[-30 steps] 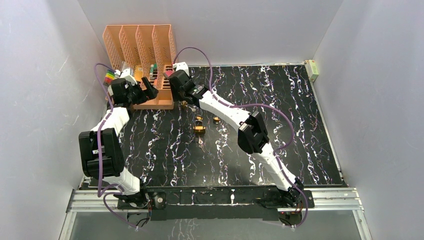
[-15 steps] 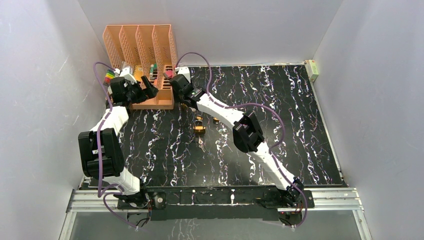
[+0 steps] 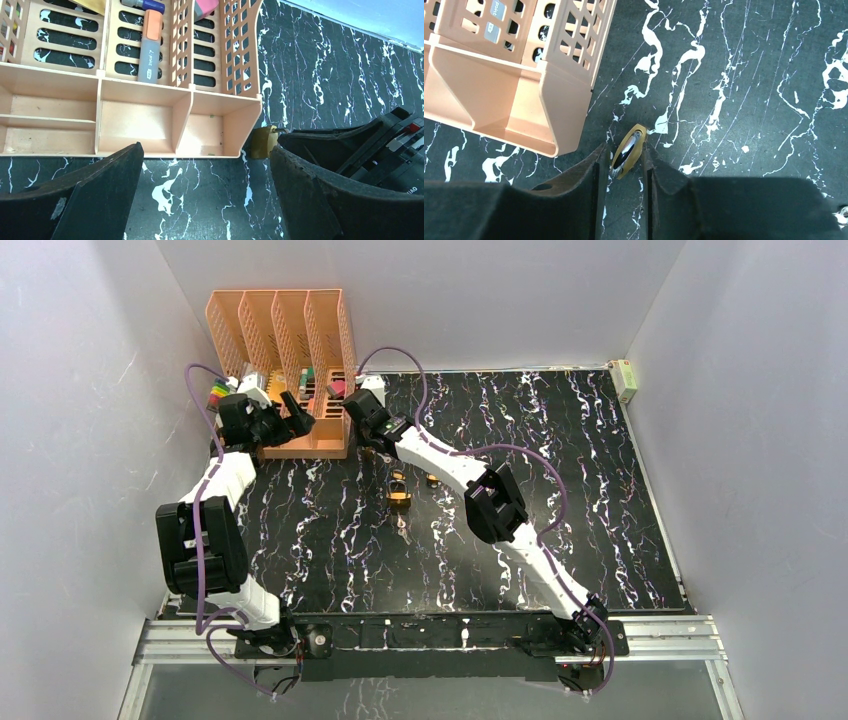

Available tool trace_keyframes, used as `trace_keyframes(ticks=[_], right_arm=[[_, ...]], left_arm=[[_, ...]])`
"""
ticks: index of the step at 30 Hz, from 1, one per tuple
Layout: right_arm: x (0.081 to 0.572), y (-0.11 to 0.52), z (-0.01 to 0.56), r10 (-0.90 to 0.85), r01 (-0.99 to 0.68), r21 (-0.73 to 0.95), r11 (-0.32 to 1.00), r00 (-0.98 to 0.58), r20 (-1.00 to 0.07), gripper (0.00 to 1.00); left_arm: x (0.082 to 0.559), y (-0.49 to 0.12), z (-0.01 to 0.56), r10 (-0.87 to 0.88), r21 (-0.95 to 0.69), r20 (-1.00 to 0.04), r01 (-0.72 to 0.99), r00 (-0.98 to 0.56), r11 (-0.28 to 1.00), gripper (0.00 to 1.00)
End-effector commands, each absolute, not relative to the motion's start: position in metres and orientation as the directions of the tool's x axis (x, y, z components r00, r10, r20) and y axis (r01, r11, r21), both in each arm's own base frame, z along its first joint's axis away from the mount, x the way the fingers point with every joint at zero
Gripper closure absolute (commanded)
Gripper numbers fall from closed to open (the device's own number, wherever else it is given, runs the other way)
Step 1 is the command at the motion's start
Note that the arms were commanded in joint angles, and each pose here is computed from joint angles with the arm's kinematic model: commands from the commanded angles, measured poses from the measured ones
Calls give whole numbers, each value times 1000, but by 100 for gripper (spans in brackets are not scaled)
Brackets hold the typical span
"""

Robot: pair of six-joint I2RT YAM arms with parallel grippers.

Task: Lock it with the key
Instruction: Pick up the lock from the center of the board, then place the lock at the center of the board.

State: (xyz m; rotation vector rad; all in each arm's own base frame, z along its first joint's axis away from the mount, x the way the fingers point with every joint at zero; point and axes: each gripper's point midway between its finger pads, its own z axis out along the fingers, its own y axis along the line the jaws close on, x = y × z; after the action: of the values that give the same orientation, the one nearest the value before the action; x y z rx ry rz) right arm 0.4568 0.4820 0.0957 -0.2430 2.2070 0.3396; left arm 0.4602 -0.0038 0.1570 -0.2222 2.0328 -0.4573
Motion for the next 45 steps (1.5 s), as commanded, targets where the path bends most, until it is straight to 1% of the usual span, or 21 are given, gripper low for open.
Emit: trace_keyframes(ticks=[1, 3, 10, 14, 17, 20, 23, 25, 30, 34, 37, 39, 45], right_arm=[[466, 491, 114, 8, -292, 215, 932, -576, -817, 65], [467, 490, 113, 7, -293, 217, 931, -580, -815, 67], [461, 490, 108, -3, -301, 223, 927, -602, -799, 69], [457, 490, 102, -14, -307, 224, 925, -617, -787, 74], [455, 489, 99, -22, -310, 222, 924, -624, -781, 79], [453, 488, 104, -41, -327, 210, 921, -617, -786, 88], [450, 486, 114, -104, -391, 174, 904, -593, -798, 96], [445, 489, 125, -175, -472, 137, 871, -557, -812, 100], [423, 498, 159, -314, -692, 102, 715, -447, -838, 100], [409, 493, 174, -388, -812, 87, 577, -366, -846, 100], [401, 487, 180, -417, -871, 79, 486, -311, -854, 100], [396, 484, 183, -426, -892, 74, 447, -285, -859, 100], [386, 478, 179, -456, -921, 69, 383, -253, -853, 100]], left_arm=[[464, -2, 183, -332, -402, -833, 72, -442, 913, 3], [464, -3, 183, -331, -401, -833, 72, -443, 913, 3], [465, 0, 183, -337, -407, -831, 72, -442, 911, 3], [464, 2, 184, -335, -403, -833, 67, -439, 913, 3], [464, 2, 184, -333, -400, -835, 67, -438, 914, 3], [464, 3, 184, -330, -397, -836, 68, -438, 915, 3], [464, 2, 185, -330, -399, -838, 74, -435, 914, 3], [464, 2, 185, -332, -402, -837, 76, -435, 912, 3], [464, 3, 186, -334, -403, -838, 76, -432, 912, 3], [463, 3, 187, -332, -401, -841, 79, -426, 913, 3], [463, 3, 187, -330, -399, -843, 82, -424, 913, 3], [463, 3, 186, -329, -399, -843, 82, -426, 913, 3], [463, 3, 185, -328, -399, -841, 83, -429, 913, 3]])
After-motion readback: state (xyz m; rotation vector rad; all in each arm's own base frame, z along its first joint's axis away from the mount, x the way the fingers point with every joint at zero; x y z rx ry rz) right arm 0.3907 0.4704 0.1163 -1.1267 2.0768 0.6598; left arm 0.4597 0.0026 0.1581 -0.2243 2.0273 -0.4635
